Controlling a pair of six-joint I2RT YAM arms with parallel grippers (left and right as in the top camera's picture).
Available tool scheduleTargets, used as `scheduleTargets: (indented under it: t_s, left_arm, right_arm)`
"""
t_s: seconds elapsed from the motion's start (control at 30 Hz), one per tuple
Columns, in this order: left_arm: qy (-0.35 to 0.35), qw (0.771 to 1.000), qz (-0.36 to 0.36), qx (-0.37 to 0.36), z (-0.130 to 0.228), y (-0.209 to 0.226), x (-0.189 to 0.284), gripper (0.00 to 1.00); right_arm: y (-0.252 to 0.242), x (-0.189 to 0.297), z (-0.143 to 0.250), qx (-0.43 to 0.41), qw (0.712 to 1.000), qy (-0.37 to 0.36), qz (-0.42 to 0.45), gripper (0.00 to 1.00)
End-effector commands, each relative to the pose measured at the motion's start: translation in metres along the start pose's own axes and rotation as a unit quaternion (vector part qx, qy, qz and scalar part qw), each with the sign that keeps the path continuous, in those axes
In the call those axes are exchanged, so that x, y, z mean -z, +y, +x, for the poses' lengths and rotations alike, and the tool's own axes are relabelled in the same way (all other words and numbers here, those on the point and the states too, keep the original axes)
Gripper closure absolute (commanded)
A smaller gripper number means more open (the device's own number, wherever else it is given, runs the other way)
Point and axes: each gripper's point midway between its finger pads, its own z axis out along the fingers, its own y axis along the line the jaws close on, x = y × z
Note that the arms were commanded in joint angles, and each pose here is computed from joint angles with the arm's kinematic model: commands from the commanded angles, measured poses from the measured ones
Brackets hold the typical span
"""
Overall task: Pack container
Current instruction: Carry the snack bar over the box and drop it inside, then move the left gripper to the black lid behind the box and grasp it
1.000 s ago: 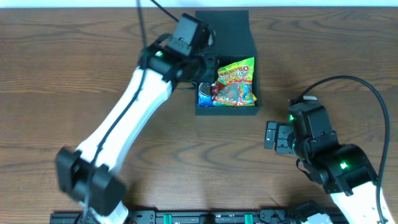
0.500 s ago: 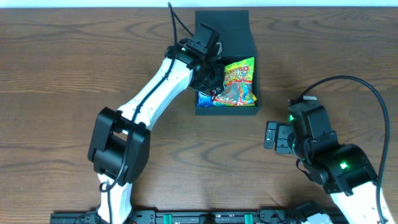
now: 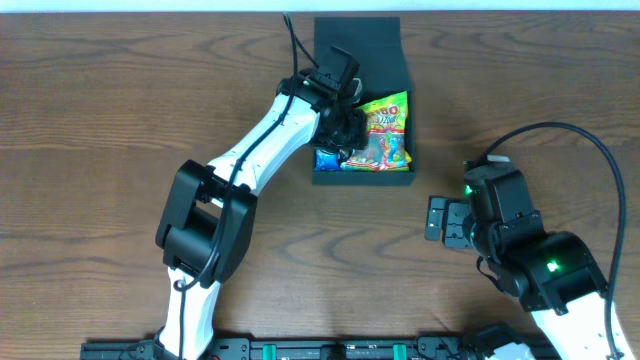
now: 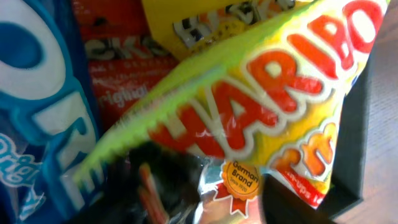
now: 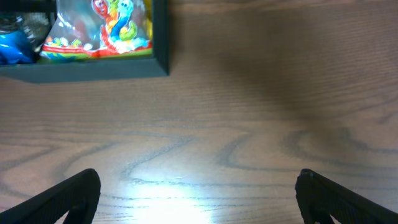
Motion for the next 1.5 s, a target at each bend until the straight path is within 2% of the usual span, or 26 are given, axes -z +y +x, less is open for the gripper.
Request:
scheduleTargets:
  t_s: [0.0,0.07,0.33,0.53,0.67,0.8,1.0,1.07,1.17,1.37,1.47]
  left_arm:
    - [-0.044,0.999,-0.001,-0.009,-0.017,-0.007,0.035,0.12]
    - [-0.064,0.998,0.007,-0.016,-0.021,-0.016,0.055,0.02]
    - [-0.133,0.990,0.021,-0.027,-0.039,-0.027,0.108,0.05]
    - [-0.173,0.984,0.000,0.052,-0.073,0.042,0.132,0.05]
    - [-0.199,0.975,0.037,0.097,-0.096,0.081,0.147,0.05]
    - [-0.180,0.968,0.087,0.150,-0.108,0.112,0.124,0.05]
    - [-0.145,0.954,0.176,0.197,-0.130,0.117,0.059,0.05]
    - [-0.134,0.948,0.204,0.203,-0.137,0.116,0.042,0.05]
    - [-0.129,0.948,0.207,0.206,-0.145,0.118,0.026,0.05]
    - [-0.127,0.942,0.250,0.186,-0.168,0.093,0.007,0.05]
    - [-0.122,0.943,0.252,0.179,-0.169,0.083,-0.002,0.05]
  right_arm:
    - [-0.001,-0.001,0.002,0.009,1.000,0.000,0.005,0.01]
    - [-0.001,-0.001,0.002,0.009,1.000,0.000,0.005,0.01]
    - [-0.001,-0.001,0.002,0.009,1.000,0.000,0.005,0.01]
    - [-0.001,-0.001,0.002,0.009,1.000,0.000,0.005,0.01]
    - [0.000,-0.001,-0.001,0.008,1.000,-0.005,0.003,0.01]
    - [0.001,-0.001,-0.002,0.008,1.000,-0.007,0.002,0.01]
    - [0.001,-0.006,0.000,0.011,1.000,0.004,0.007,0.01]
    - [0.002,-0.010,0.001,0.013,1.000,0.013,0.011,0.01]
    - [0.002,-0.017,0.003,0.016,0.999,0.026,0.017,0.01]
    - [0.004,-0.029,0.006,0.021,0.998,0.049,0.027,0.01]
    - [0.004,-0.030,0.006,0.021,0.998,0.051,0.027,0.01]
